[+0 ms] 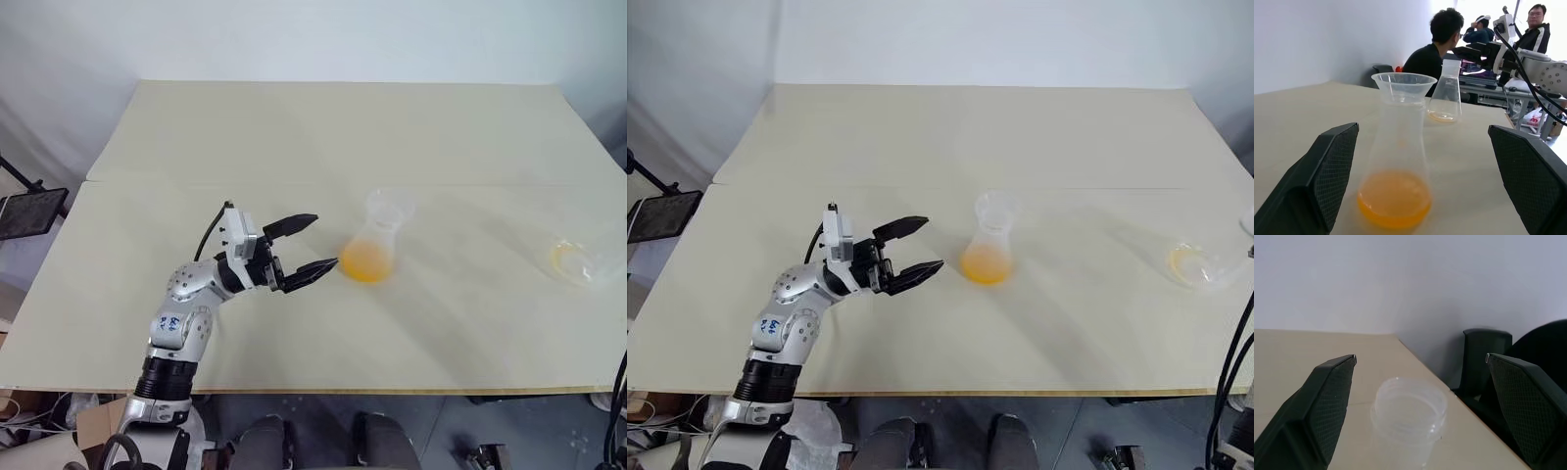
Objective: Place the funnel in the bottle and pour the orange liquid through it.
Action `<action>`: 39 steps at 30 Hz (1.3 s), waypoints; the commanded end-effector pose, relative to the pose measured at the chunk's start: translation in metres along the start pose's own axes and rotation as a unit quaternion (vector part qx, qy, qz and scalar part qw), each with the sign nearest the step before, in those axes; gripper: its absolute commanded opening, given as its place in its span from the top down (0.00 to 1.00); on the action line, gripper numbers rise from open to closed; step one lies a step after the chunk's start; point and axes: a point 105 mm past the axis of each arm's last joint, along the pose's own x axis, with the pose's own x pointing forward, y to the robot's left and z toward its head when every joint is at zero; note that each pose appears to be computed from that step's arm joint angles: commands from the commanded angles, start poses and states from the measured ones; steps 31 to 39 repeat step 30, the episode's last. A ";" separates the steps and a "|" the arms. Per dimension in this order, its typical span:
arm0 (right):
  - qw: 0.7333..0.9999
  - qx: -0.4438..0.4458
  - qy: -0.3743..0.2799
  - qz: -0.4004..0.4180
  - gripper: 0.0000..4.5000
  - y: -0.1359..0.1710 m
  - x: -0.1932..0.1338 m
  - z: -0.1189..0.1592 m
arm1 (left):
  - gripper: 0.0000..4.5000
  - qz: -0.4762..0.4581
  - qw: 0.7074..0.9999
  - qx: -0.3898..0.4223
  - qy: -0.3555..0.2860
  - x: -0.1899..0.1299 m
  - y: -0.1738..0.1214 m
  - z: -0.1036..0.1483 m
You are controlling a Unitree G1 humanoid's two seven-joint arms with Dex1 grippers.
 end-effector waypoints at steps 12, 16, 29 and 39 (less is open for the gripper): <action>0.805 -0.012 0.041 0.591 0.01 0.149 -0.078 0.014 | 0.00 0.038 0.995 0.062 0.069 -0.043 0.010 -0.001; 0.746 -0.034 0.055 0.663 0.01 0.157 -0.106 0.001 | 0.00 0.036 0.991 0.062 0.116 -0.064 0.001 -0.013; 0.727 -0.034 0.063 0.683 0.01 0.149 -0.139 -0.022 | 0.00 0.057 0.982 0.092 0.155 -0.074 -0.004 -0.013; 0.729 -0.028 0.064 0.681 0.01 0.149 -0.140 -0.023 | 0.00 0.057 0.980 0.100 0.162 -0.075 -0.005 -0.013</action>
